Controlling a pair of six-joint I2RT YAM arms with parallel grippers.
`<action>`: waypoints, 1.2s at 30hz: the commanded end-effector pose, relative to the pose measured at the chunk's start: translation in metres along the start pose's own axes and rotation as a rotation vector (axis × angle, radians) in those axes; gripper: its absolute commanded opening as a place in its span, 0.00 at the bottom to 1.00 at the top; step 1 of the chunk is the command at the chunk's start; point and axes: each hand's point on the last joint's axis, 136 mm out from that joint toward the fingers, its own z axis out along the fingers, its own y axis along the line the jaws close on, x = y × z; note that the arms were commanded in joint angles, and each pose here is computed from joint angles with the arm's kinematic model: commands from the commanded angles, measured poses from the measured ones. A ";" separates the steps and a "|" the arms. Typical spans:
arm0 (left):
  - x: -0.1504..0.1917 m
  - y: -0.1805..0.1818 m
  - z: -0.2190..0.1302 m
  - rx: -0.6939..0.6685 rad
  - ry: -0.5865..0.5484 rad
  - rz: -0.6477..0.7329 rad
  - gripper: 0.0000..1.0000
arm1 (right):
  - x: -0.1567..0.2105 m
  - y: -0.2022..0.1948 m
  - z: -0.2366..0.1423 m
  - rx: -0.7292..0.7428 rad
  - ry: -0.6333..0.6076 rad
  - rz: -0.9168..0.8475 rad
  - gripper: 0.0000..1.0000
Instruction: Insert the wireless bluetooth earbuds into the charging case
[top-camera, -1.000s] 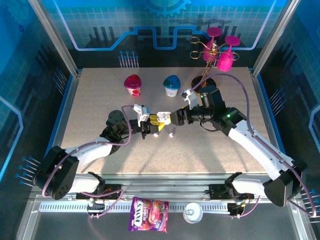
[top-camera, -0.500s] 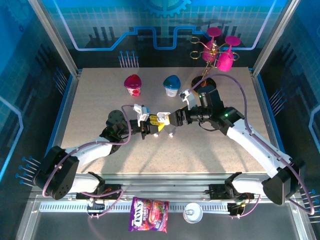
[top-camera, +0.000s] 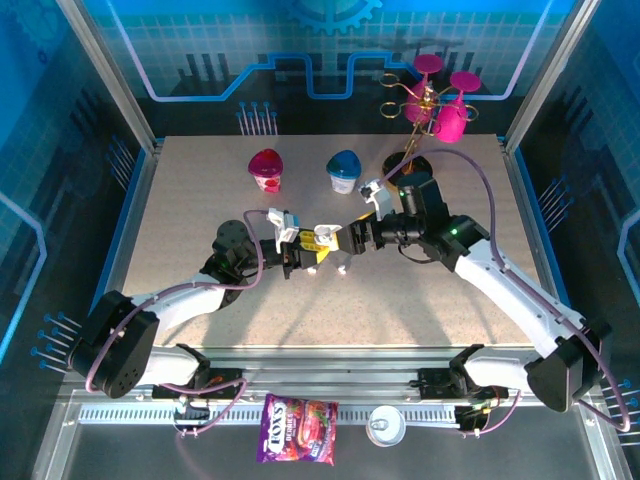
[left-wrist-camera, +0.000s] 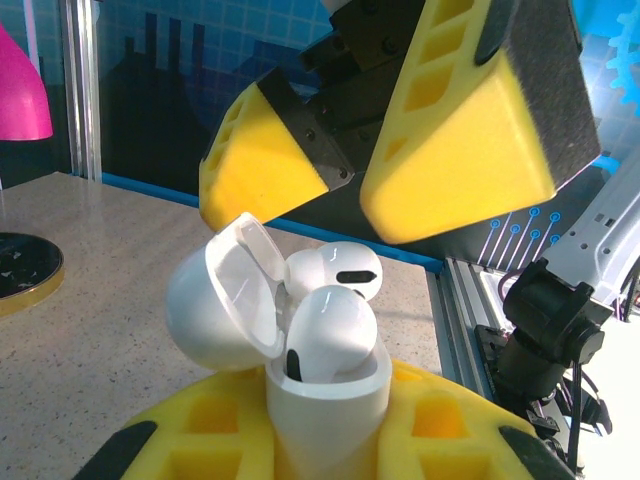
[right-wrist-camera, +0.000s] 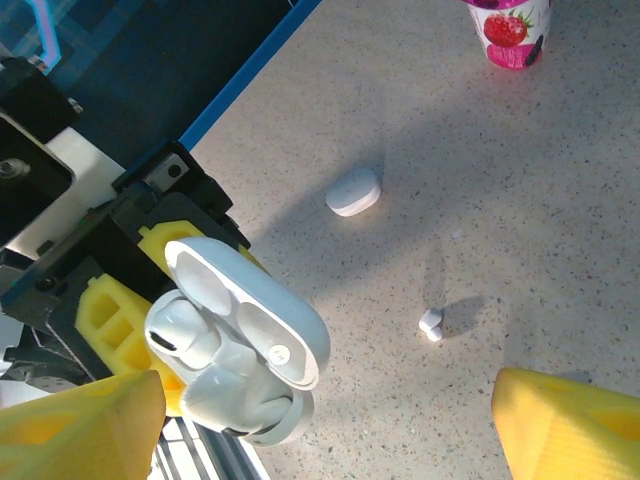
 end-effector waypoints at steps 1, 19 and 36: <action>-0.014 -0.005 0.001 0.034 -0.030 0.028 0.03 | 0.007 -0.009 0.003 0.041 0.030 -0.004 0.85; -0.016 -0.002 0.000 0.014 -0.037 0.022 0.03 | 0.022 -0.017 -0.010 0.116 0.084 -0.026 0.85; -0.015 -0.004 -0.001 0.024 -0.038 0.012 0.03 | -0.003 -0.013 -0.020 0.126 -0.035 -0.009 0.81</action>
